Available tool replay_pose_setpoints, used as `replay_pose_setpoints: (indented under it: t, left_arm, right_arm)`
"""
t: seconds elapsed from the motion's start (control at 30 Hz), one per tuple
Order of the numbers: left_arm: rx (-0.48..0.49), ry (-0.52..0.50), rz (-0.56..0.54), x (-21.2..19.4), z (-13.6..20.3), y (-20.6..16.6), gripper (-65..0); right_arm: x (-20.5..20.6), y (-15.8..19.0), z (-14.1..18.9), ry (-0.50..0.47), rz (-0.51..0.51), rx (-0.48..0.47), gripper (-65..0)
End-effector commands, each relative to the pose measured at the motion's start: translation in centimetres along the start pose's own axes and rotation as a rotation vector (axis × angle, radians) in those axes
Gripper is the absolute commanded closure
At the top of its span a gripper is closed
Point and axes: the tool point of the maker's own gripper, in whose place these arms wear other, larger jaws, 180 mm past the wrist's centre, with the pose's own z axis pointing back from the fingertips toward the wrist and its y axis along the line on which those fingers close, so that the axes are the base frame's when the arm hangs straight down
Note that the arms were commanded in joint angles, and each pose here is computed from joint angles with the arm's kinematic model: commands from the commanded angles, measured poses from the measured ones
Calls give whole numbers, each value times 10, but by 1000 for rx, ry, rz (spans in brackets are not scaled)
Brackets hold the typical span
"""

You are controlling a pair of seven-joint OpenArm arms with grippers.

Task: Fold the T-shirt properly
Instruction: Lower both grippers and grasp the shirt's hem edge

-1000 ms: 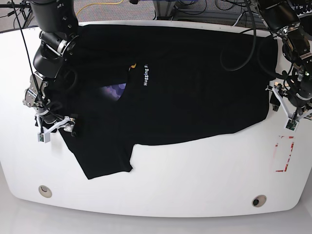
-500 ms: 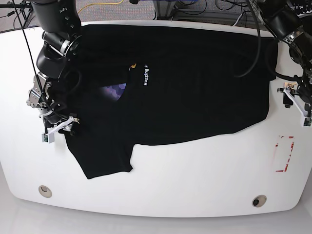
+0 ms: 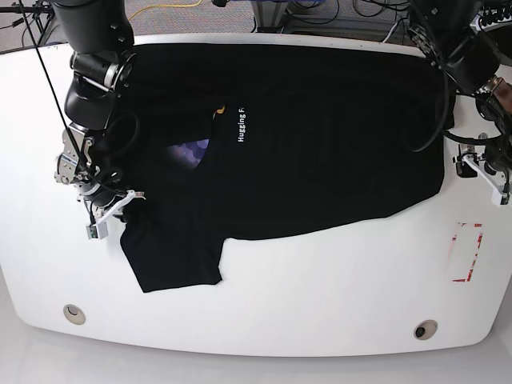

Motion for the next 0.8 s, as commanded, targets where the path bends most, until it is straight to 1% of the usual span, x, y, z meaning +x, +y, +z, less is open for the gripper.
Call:
replay_pose_setpoints:
  t: [0.0, 0.07, 0.17, 0.27, 0.33, 0.47, 0.7, 0.77]
  left_arm:
    - [-11, -56, 12, 19, 1, 4, -417]
    - [-40, -54, 29, 19, -6, -4, -422]
    - [-71, -53, 47, 21, -13, -12, -478]
    - [-86, -58, 55, 24, -16, -17, -517]
    - [-98, -61, 60, 27, -18, -21, -519]
    - [-151, -74, 79, 37, -27, -41, -521]
    - [-206, -88, 104, 50, -37, -56, -518]
    - [-239, -82, 114, 50, -43, -69, -518]
  right_arm:
    - [16, -5, 3, -22, 20, -7, -2]
    - [16, -5, 3, -22, 20, -7, -2]
    - [16, -5, 3, -22, 20, -7, -2]
    - [16, -5, 3, -22, 20, -7, -2]
    - [16, -5, 3, -22, 20, -7, -2]
    - [16, -5, 3, -22, 20, -7, -2]
    - [15, -5, 3, -21, 20, -7, -3]
    - [15, -5, 3, -21, 20, -7, -3]
